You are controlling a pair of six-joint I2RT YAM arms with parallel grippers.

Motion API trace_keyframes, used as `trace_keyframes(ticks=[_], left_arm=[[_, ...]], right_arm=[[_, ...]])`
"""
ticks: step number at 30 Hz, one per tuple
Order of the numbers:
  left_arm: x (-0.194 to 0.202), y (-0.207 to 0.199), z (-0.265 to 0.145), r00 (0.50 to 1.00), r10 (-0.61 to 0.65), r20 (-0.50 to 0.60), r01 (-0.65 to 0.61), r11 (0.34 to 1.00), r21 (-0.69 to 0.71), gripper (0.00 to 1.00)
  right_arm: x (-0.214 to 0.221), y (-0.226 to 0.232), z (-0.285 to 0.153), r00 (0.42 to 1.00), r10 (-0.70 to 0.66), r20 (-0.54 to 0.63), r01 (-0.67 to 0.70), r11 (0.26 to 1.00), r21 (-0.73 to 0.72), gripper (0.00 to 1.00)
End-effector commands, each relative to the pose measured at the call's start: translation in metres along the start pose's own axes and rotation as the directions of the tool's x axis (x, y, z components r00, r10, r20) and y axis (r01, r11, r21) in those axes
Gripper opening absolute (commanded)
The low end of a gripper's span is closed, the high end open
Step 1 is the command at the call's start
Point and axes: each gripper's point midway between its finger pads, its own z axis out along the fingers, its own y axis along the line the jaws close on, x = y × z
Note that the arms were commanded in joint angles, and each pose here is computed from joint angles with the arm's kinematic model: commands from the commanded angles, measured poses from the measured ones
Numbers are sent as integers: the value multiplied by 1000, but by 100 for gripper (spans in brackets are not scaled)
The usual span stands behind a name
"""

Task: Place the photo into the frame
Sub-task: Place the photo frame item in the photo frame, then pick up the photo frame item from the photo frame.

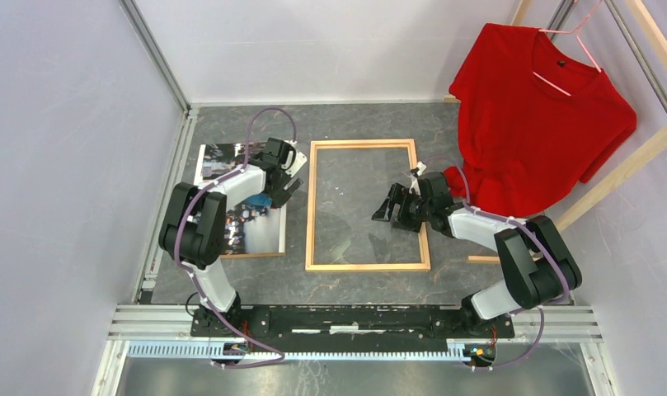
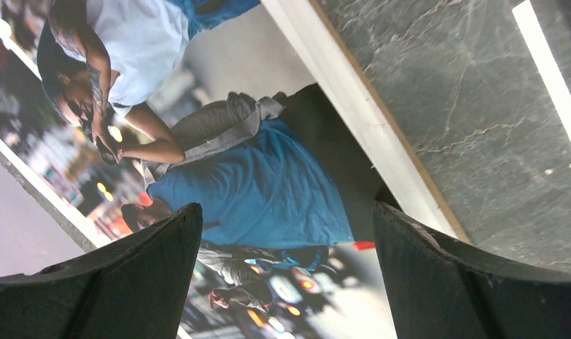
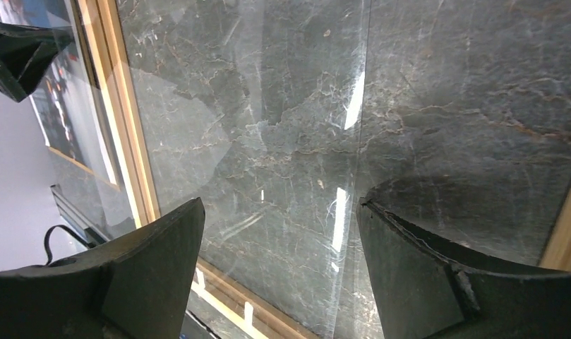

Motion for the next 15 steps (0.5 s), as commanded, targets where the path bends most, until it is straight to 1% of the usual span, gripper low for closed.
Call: trace_keyframes(ticks=[1, 8, 15], left_arm=[[-3, -33, 14, 1000, -26, -16, 28, 995, 92, 96], [-6, -41, 22, 1000, -15, -23, 17, 995, 103, 95], [-7, -51, 24, 1000, -7, -21, 10, 992, 127, 95]], right_arm=[[22, -6, 1, 997, 55, -60, -56, 998, -14, 87], [29, 7, 1, 992, 96, -83, -103, 991, -82, 87], [25, 38, -8, 985, 154, -82, -170, 957, -235, 87]])
